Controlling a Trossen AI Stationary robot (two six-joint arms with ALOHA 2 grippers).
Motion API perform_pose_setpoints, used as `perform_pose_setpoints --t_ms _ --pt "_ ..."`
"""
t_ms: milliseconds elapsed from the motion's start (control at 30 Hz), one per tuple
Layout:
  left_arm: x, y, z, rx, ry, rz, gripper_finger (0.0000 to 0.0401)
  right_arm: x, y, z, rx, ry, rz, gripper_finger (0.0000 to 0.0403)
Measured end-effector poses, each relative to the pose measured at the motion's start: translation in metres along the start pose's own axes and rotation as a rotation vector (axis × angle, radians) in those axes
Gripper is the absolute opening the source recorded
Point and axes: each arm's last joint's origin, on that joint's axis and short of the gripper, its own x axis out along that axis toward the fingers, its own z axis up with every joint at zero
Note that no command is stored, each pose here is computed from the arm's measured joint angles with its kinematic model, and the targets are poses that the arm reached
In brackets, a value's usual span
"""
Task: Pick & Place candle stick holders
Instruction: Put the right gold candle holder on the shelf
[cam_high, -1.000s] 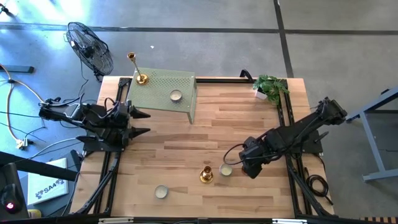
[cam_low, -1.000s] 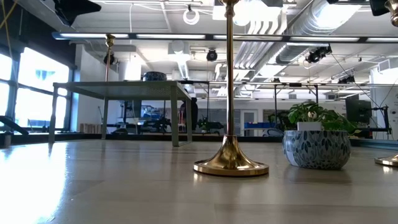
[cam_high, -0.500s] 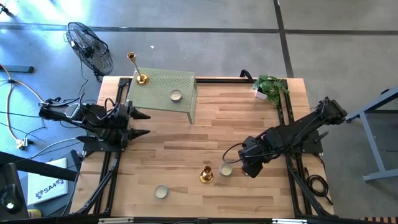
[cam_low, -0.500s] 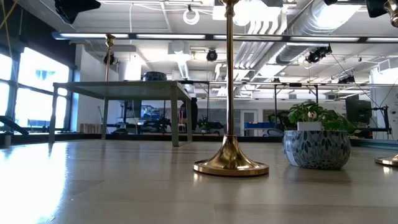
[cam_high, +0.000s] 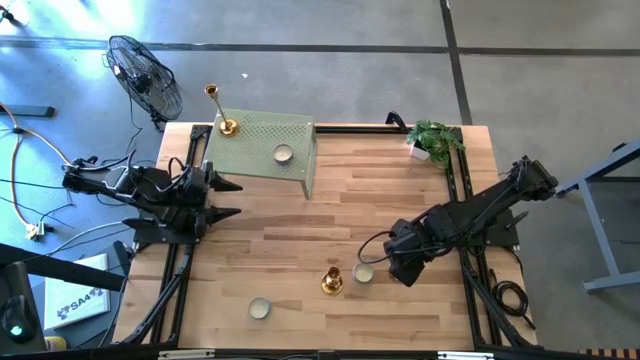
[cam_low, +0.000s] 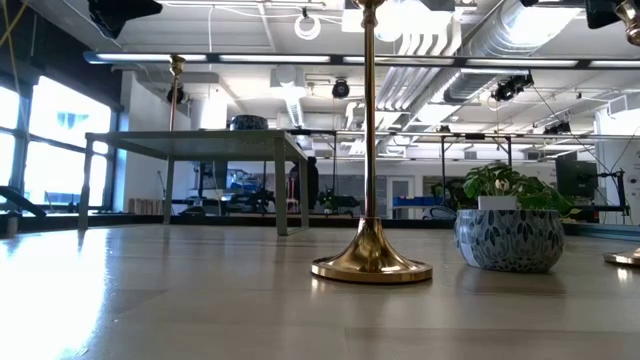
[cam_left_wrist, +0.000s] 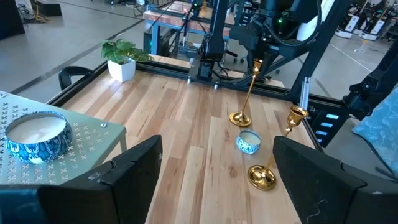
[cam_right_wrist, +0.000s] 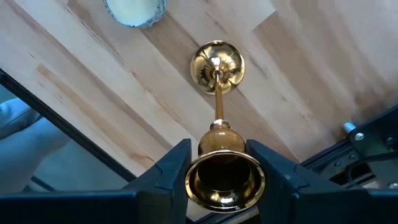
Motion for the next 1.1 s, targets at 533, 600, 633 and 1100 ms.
perform_pose_setpoints --t_ms 533,600,633,1100 --pt "0.051 -0.028 0.042 0.181 -0.152 0.081 0.0301 -0.124 -0.008 0.001 -0.057 -0.386 0.157 0.0127" --pt "0.055 -0.032 0.054 0.182 -0.148 0.098 0.0301 -0.133 -0.013 0.005 -0.063 -0.43 0.161 0.0127" --pt "0.058 -0.035 0.061 0.184 -0.143 0.106 0.0301 -0.136 -0.015 0.007 -0.065 -0.447 0.157 0.0127" --pt "0.111 -0.079 0.151 0.271 0.195 0.194 0.0301 -0.166 0.0 0.049 -0.345 -0.815 0.322 0.0127"
